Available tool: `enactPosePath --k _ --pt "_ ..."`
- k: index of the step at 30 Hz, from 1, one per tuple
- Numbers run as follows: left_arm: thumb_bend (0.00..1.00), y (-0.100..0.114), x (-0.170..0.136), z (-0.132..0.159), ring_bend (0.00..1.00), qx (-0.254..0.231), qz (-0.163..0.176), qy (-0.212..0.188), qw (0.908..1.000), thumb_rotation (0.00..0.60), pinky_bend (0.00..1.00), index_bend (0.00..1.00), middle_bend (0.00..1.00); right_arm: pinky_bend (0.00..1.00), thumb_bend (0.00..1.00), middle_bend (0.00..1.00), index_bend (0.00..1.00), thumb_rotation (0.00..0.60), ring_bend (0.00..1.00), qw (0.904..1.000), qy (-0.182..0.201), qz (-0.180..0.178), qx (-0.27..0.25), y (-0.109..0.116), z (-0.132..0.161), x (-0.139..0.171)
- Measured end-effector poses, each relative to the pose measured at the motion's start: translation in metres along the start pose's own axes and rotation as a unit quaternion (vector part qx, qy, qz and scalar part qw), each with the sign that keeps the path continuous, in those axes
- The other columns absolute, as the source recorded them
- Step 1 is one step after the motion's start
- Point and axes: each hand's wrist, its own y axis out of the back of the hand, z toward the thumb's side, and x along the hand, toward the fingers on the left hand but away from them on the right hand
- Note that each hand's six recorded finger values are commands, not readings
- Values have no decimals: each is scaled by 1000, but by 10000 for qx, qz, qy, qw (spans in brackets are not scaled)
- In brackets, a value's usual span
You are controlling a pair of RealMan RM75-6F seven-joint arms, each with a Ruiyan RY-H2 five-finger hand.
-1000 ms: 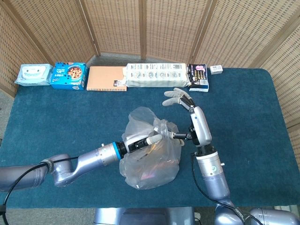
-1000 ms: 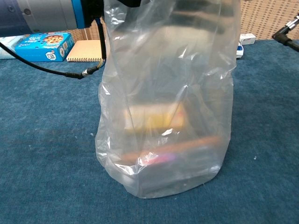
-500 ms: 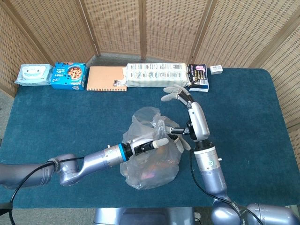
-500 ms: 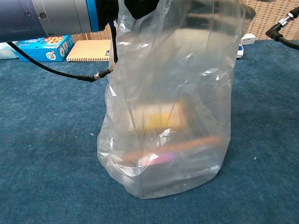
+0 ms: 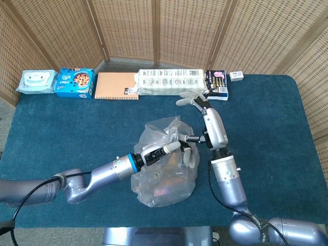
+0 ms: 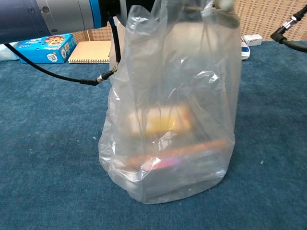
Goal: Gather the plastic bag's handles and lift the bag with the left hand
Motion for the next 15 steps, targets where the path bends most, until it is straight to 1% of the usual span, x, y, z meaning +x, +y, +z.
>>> enactPosePath --k 3,7,15 --pt "285 4 -1 -1 616 -179 121 4 9998 0 467 660 599 85 98 193 286 598 83 9999 -32 15 94 1 -3 -2" --pt "289 7 0 0 642 -369 239 -18 9990 0 481 690 627 76 99 175 251 600 67 9997 -59 61 250 2 -7 -3" --pt "289 13 1 2 675 -538 448 -130 9975 0 524 727 648 70 99 162 208 600 54 9982 -114 219 556 13 -14 -3"
